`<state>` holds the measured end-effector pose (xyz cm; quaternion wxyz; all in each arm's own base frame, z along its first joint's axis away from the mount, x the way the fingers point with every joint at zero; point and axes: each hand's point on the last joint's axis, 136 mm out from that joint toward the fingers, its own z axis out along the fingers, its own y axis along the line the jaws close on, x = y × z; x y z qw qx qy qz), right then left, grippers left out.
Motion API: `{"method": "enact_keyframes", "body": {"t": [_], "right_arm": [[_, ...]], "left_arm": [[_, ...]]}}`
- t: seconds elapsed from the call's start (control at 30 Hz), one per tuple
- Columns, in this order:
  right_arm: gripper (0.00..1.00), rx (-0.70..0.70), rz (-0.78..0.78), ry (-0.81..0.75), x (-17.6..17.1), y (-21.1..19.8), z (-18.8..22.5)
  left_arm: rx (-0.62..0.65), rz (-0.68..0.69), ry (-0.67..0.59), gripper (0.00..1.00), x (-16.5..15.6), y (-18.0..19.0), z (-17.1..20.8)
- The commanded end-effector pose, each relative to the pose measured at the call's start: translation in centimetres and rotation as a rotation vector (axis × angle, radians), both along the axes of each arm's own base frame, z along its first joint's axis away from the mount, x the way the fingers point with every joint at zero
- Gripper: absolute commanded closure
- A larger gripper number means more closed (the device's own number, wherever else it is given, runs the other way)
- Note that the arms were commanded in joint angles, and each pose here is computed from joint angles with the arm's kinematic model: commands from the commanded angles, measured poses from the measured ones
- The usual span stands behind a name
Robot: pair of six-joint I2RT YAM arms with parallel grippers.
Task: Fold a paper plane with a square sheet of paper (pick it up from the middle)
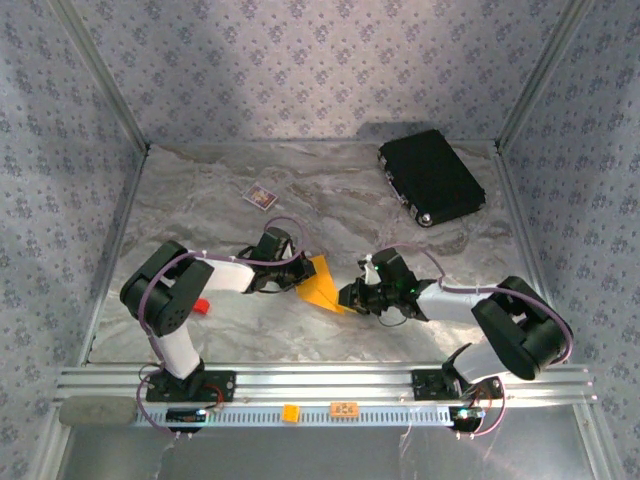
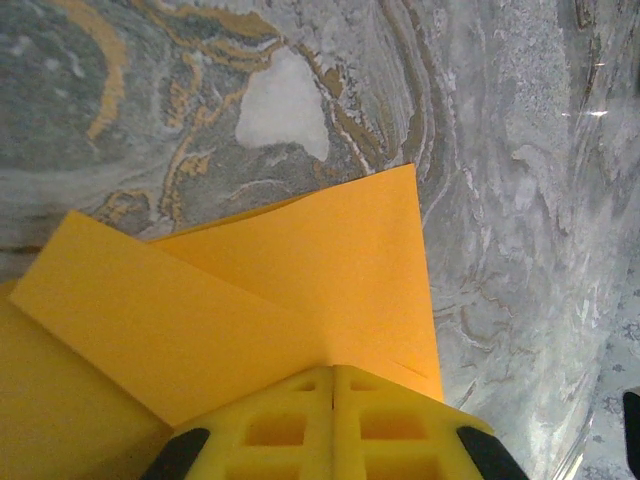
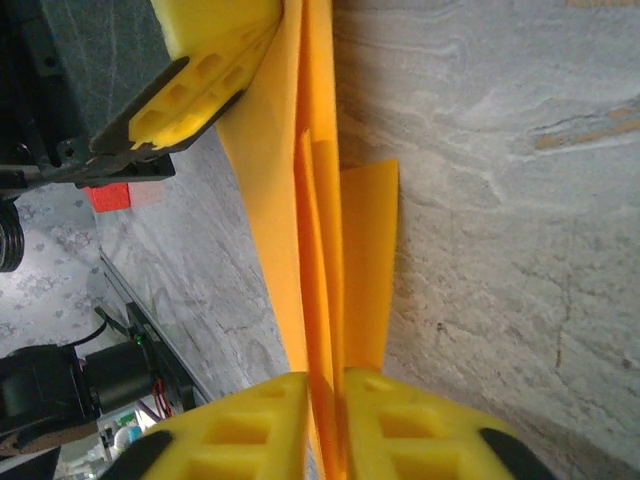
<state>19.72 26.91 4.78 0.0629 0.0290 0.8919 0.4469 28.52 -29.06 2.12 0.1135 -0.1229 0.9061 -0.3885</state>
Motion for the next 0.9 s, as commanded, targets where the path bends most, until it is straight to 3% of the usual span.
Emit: {"method": "enact_keyframes", "body": {"t": [0.0, 0.2, 0.6, 0.87], "right_arm": [[0.89, 0.004, 0.007, 0.020, -0.5, -0.3, -0.5], [0.97, 0.020, 0.017, 0.009, -0.7, -0.4, -0.4], [0.98, 0.013, 0.018, -0.002, -0.7, -0.5, -0.4], [0.98, -0.030, 0.017, -0.040, -0.6, -1.2, 0.1]], "left_arm": [[0.049, 0.032, 0.034, 0.94, -0.7, 1.5, -0.9], [0.019, 0.018, -0.007, 0.89, -0.3, 1.1, 0.7], [0.016, 0.000, -0.087, 0.66, -0.3, 1.4, 3.7], [0.030, 0.006, -0.152, 0.57, -0.5, 2.2, 5.7]]}}
